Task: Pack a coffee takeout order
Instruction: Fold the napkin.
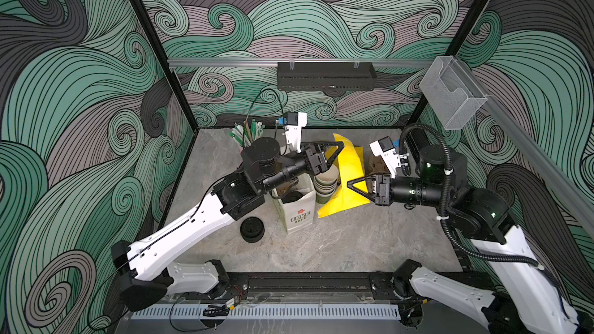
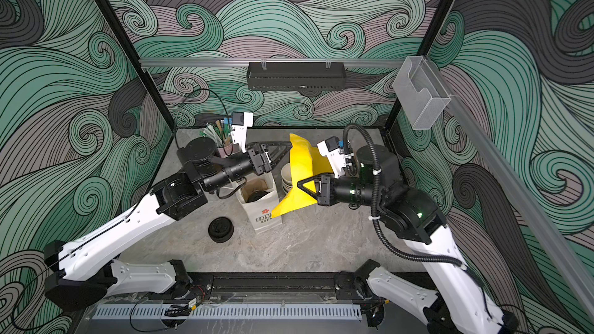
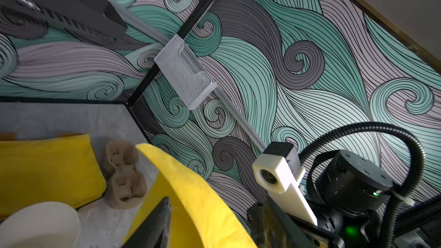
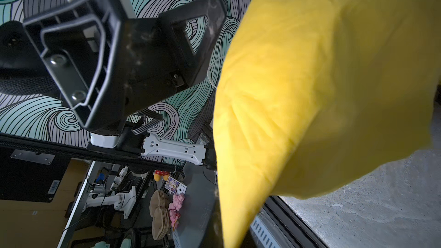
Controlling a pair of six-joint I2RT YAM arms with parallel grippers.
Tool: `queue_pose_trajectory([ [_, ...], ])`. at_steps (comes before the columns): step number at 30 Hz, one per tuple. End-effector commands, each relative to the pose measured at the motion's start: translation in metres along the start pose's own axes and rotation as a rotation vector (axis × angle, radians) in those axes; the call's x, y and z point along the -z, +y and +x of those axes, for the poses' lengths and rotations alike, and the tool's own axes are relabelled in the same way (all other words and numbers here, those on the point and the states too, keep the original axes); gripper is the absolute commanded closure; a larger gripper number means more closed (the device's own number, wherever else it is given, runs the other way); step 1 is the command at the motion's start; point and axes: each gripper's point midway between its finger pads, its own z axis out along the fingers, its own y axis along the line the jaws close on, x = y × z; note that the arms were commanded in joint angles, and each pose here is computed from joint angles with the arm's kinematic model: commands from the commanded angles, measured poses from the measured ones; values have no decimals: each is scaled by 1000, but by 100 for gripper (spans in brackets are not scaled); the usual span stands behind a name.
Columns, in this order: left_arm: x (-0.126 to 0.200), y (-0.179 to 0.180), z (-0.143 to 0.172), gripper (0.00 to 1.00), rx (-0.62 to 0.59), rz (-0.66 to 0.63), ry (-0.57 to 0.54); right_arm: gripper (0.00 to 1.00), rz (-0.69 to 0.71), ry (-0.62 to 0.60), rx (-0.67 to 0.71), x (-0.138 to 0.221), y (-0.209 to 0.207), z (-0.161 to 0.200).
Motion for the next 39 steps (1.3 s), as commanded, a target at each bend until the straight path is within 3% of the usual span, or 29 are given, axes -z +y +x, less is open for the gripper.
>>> queue_pose_trajectory([
  [1,34,15,-38,35,-128,-175,-130,100,-6,28,38,1,9,-2],
  [11,151,97,-79,35,-130,-744,-374,100,-146,141,135,-29,61,-13],
  [14,188,117,-77,36,-86,-860,-443,100,-193,181,157,-43,76,-14],
  [17,210,124,-73,36,-68,-889,-472,100,-245,229,168,-61,92,-12],
  [21,214,109,-72,36,-140,-777,-418,100,-260,290,200,-75,103,-7],
  [25,206,58,-66,34,-316,-462,-307,100,-251,331,257,-82,103,-1],
  [28,203,27,-43,29,-406,-275,-153,100,-242,343,343,-87,101,5],
  [33,176,6,18,29,-379,-62,157,100,-263,359,472,-96,97,11],
  [39,157,-7,23,26,-385,23,174,100,-318,458,541,-94,102,23],
])
